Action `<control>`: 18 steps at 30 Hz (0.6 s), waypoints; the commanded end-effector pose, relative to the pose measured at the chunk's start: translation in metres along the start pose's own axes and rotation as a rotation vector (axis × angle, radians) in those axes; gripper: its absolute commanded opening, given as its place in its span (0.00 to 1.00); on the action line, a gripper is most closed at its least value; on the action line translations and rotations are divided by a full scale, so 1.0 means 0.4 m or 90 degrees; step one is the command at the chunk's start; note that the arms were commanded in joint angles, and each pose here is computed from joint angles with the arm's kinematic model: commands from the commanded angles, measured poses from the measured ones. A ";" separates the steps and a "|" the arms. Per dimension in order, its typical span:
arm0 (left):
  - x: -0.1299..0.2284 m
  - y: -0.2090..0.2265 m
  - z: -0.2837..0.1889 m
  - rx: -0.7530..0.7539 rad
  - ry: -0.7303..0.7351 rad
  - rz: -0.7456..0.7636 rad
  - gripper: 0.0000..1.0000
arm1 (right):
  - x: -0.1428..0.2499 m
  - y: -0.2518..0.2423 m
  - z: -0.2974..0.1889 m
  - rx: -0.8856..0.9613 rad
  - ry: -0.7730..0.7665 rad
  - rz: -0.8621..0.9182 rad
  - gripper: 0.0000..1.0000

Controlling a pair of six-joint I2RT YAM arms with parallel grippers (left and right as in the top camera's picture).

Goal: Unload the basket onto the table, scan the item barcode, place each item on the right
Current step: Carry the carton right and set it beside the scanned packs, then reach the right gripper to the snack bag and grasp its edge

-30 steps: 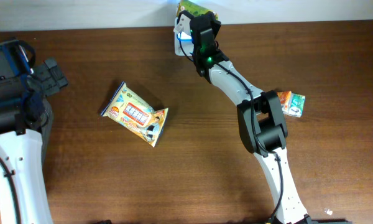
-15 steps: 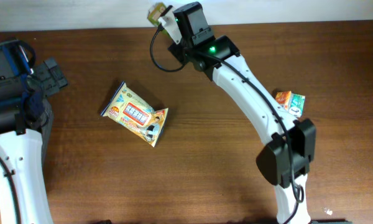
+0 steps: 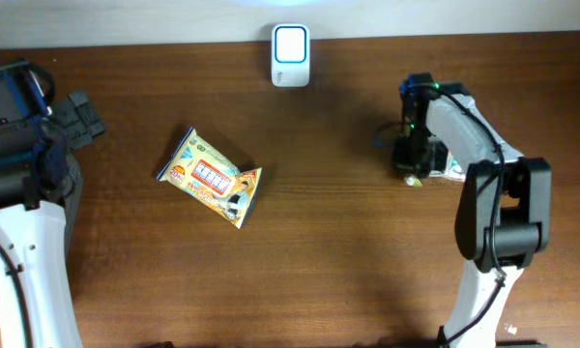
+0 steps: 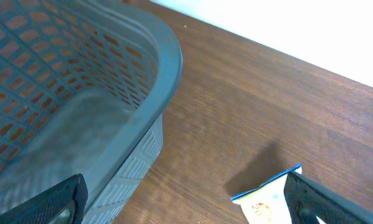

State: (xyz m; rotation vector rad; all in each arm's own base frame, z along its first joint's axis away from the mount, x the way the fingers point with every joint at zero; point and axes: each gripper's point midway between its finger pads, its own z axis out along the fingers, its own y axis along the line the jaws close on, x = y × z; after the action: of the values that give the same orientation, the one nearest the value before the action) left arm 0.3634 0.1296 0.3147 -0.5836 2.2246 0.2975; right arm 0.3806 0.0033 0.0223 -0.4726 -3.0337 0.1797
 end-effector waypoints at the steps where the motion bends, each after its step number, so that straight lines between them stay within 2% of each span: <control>1: -0.015 0.007 -0.014 -0.004 -0.014 -0.001 0.99 | -0.008 -0.073 0.022 0.014 -0.005 0.010 0.12; 2: -0.015 0.007 -0.014 -0.004 -0.014 -0.001 0.99 | -0.015 -0.097 0.024 0.012 -0.003 0.024 0.14; 4: -0.015 0.007 -0.014 -0.004 -0.014 -0.001 0.99 | -0.014 -0.097 0.023 -0.019 0.006 -0.029 0.29; 7: -0.015 0.007 -0.014 -0.004 -0.014 -0.001 0.99 | -0.033 -0.068 -0.078 -0.050 0.001 -0.067 0.47; 9: -0.015 0.007 -0.014 -0.004 -0.014 -0.001 0.99 | -0.051 -0.009 -0.218 -0.090 -0.032 -0.094 0.67; 10: -0.015 0.007 -0.014 -0.004 -0.014 -0.001 0.99 | -0.039 0.092 -0.279 -0.178 -0.044 -0.127 0.86; 12: -0.014 0.007 -0.014 -0.004 -0.014 -0.001 0.99 | -0.006 0.261 -0.316 -0.346 -0.033 -0.182 0.90; 13: -0.015 0.007 -0.014 -0.004 -0.014 -0.001 0.99 | 0.010 0.348 -0.320 -0.390 -0.037 -0.218 0.99; 18: -0.014 0.007 -0.014 -0.004 -0.014 -0.001 0.99 | 0.128 0.636 -0.212 -0.416 -0.013 -0.281 0.98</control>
State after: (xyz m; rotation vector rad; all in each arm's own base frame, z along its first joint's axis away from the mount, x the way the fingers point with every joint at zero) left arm 0.3636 0.1297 0.3149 -0.5830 2.2236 0.2976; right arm 0.4307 0.2243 0.1081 0.1794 -3.1368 -0.7924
